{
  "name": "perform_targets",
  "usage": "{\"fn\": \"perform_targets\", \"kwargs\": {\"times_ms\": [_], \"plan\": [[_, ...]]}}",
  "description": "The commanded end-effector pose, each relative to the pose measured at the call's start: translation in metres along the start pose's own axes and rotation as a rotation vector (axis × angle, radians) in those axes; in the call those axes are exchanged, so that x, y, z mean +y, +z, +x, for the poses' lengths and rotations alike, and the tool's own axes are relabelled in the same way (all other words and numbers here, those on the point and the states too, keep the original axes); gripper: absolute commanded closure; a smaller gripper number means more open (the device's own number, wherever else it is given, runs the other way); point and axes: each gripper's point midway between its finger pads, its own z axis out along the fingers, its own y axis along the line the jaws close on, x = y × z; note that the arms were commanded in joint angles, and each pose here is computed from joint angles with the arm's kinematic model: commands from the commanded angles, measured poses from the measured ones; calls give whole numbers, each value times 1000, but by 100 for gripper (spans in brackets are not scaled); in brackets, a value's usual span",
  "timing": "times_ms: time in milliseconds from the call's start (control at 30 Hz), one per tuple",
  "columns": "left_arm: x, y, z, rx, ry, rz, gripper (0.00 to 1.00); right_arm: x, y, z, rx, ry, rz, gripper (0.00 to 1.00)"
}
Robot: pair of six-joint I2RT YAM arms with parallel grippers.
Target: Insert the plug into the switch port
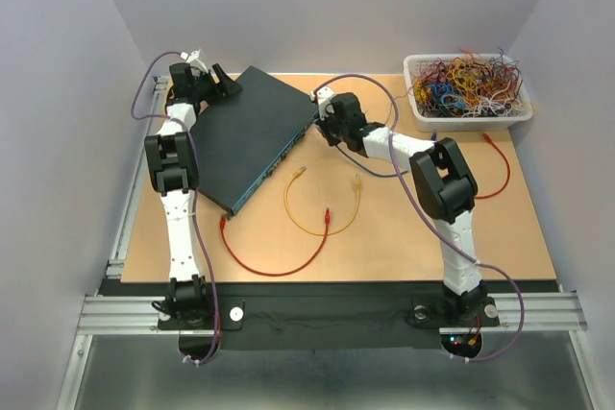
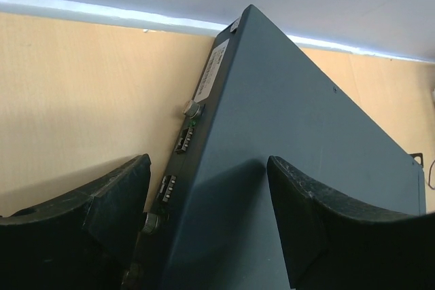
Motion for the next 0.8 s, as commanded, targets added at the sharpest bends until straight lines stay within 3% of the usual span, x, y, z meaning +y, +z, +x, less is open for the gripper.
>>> {"fn": "perform_targets", "kwargs": {"times_ms": [0,67,333,767], "plan": [[-100,18,49,190,-5,231,21,0,-13,-2,-3,0,20,100],[-127,25,61,220,30,267,22,2,-18,0,0,10,15,100],[-147,35,98,279,40,254,23,-4,-40,4,8,21,60,100],[-133,41,95,146,-37,155,30,-17,-64,7,13,70,152,100]]}}
